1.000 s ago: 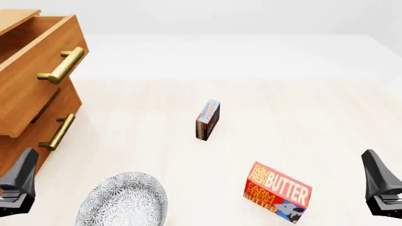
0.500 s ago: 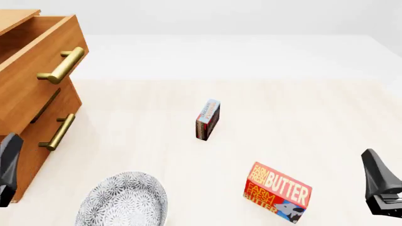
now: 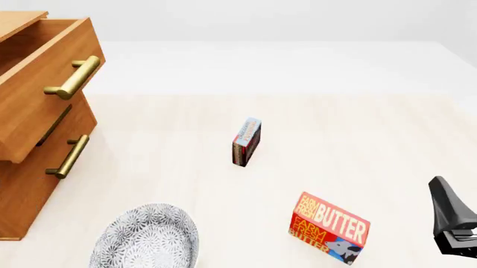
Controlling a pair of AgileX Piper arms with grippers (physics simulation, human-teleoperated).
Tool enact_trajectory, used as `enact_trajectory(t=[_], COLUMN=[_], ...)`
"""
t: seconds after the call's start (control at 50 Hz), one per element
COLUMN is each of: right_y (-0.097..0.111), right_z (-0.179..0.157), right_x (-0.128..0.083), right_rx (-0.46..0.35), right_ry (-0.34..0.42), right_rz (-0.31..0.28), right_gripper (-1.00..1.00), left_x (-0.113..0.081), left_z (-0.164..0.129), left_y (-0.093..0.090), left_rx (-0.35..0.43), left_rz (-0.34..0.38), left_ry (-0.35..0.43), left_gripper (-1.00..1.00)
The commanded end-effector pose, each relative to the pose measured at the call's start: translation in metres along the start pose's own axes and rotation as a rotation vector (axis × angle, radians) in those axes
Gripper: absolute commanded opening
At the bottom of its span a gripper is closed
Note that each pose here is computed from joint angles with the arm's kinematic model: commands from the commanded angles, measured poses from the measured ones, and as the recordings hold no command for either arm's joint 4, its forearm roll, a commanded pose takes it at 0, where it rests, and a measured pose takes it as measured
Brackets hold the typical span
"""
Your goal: Put the chocolate pudding in the top drawer of the cabinet and close it.
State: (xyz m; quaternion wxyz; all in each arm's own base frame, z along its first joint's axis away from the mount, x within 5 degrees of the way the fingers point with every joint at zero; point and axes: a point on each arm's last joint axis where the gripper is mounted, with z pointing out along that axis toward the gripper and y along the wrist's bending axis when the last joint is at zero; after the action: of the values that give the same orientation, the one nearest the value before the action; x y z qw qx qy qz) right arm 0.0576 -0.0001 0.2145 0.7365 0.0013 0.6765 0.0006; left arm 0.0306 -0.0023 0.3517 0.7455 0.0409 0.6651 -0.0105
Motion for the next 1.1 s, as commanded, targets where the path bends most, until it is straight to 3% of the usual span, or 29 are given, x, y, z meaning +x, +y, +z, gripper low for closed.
enact_trajectory(t=[0.02,0.12,0.16,0.18,0.22,0.26,0.28,0.32,0.42,0.5,0.56,0.74,1.1], right_y=[0.000,0.000,0.000,0.000,0.000,0.000,0.000,0.000,0.000,0.000,0.000,0.000,0.000], right_z=[0.000,0.000,0.000,0.000,0.000,0.000,0.000,0.000,0.000,0.000,0.000,0.000,0.000], right_x=[0.000,0.000,0.000,0.000,0.000,0.000,0.000,0.000,0.000,0.000,0.000,0.000,0.000], right_rx=[0.000,0.000,0.000,0.000,0.000,0.000,0.000,0.000,0.000,0.000,0.000,0.000,0.000], right_ry=[0.000,0.000,0.000,0.000,0.000,0.000,0.000,0.000,0.000,0.000,0.000,0.000,0.000], right_rz=[0.000,0.000,0.000,0.000,0.000,0.000,0.000,0.000,0.000,0.000,0.000,0.000,0.000], right_gripper=[1.00,1.00,1.00,1.00,1.00,1.00,1.00,1.00,1.00,1.00,1.00,1.00,1.00], left_x=[-0.046,-0.059,-0.084,-0.072,-0.074,-0.097,-0.085,-0.084,-0.097,-0.103,-0.108,-0.126,-0.139], left_z=[0.000,0.003,0.010,0.014,0.017,0.019,0.020,0.020,0.026,0.038,0.040,0.050,0.077], left_y=[0.002,0.003,0.003,0.002,0.001,0.003,0.002,0.002,0.004,0.003,0.003,0.005,0.008], left_rx=[0.001,0.010,0.026,0.050,0.055,0.044,0.040,0.044,0.012,0.037,0.038,0.018,-0.003], left_rz=[0.007,-0.012,-0.016,-0.008,-0.004,-0.015,-0.013,-0.007,-0.027,-0.040,-0.008,-0.022,-0.005], left_ry=[0.007,0.017,0.024,0.031,0.035,0.038,0.044,0.048,0.077,0.126,0.136,0.200,0.329], left_gripper=[1.00,1.00,1.00,1.00,1.00,1.00,1.00,1.00,1.00,1.00,1.00,1.00,1.00])
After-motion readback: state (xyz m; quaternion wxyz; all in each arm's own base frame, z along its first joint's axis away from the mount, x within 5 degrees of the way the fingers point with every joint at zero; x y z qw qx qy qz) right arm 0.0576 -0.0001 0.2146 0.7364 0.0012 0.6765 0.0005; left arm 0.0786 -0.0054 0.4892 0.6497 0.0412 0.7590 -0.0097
